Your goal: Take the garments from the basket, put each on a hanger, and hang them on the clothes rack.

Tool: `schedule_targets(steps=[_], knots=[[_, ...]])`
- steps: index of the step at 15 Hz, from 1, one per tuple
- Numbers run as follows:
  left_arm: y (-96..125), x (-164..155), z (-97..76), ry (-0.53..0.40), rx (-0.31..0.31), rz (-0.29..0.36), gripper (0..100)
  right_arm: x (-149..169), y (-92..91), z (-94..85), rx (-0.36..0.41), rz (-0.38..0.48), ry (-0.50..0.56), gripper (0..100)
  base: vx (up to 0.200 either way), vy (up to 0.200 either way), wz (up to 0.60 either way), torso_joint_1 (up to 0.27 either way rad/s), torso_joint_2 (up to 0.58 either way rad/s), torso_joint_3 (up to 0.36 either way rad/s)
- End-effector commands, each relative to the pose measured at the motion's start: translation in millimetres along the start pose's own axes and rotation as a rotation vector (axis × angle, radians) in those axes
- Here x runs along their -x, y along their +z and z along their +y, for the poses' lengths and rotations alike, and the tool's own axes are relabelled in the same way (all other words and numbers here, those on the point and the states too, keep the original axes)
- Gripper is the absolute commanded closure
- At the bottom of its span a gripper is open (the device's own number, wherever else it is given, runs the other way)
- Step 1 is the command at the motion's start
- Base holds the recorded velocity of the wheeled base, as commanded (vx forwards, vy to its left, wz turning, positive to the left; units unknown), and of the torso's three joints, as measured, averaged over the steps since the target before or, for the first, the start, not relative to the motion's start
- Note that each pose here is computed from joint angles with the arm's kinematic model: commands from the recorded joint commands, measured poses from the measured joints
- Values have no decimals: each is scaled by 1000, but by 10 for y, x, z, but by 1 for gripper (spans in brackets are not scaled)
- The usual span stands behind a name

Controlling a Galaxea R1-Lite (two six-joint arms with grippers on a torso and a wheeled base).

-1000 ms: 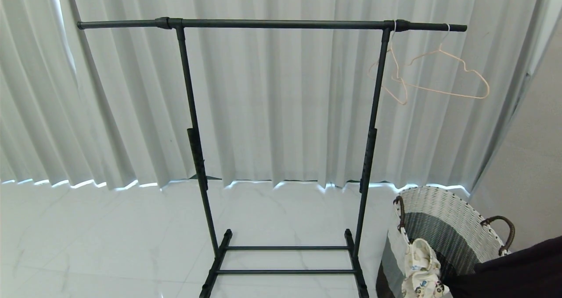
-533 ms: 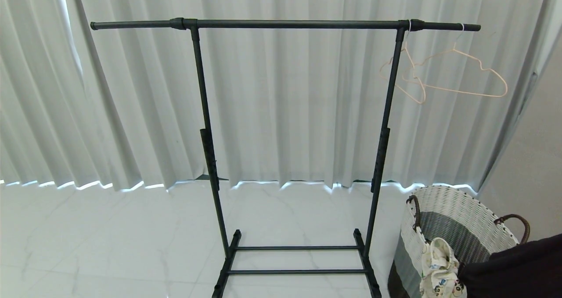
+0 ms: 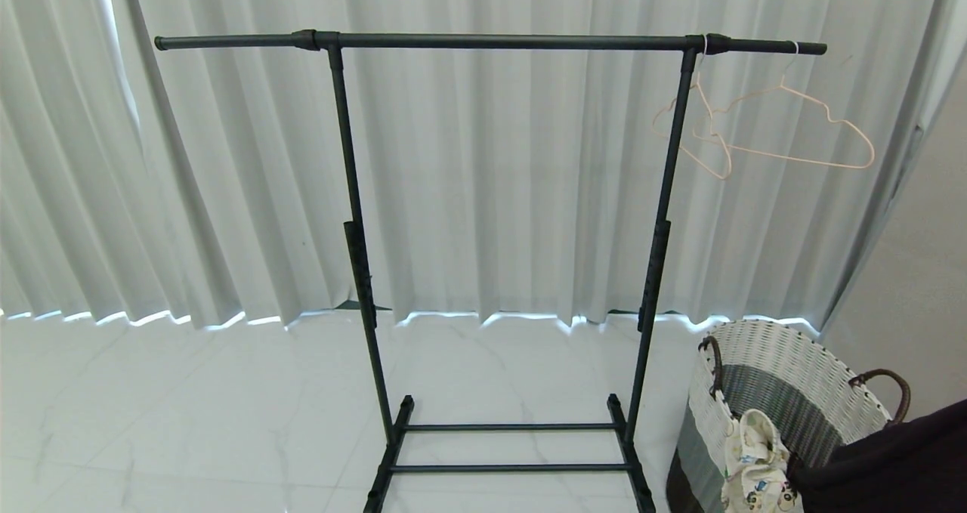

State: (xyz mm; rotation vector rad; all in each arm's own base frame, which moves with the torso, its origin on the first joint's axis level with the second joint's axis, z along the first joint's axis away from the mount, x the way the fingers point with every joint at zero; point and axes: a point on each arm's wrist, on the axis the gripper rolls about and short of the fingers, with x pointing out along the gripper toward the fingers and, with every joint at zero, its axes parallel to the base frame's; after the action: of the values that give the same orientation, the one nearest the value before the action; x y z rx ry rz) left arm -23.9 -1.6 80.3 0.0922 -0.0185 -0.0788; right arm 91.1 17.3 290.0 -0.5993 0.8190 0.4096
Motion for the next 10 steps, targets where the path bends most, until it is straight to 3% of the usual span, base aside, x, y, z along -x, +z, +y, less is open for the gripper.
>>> schedule_targets(steps=[1, 4, 6, 7, 9, 10], knots=[[519, 1, 18, -181, -2, -60, 0, 7, 5, 16, 8, -18, 23, 100, 0, 0, 0, 0, 0, 0], [1425, -495, 92, -349, 17, 14, 0, 25, 5, 24, 8, -40, 45, 100, 0, 0, 0, 0, 0, 0], [1938, -1158, 49, -478, 28, 77, 0, 75, -19, 38, -5, -59, 36, 100, 0, 0, 0, 0, 0, 0], [2046, -1449, -59, -548, 30, 112, 0, 87, -30, 44, -14, -64, 35, 100, 0, 0, 0, 0, 0, 0], [2021, -1911, -366, -606, 12, 216, 0, 112, -38, 51, -28, -77, 38, 100, 0, 0, 0, 0, 0, 0], [1909, -2210, -706, -602, -24, 293, 0, 148, -42, 52, -49, -106, 22, 100, 0, 0, 0, 0, 0, 0]])
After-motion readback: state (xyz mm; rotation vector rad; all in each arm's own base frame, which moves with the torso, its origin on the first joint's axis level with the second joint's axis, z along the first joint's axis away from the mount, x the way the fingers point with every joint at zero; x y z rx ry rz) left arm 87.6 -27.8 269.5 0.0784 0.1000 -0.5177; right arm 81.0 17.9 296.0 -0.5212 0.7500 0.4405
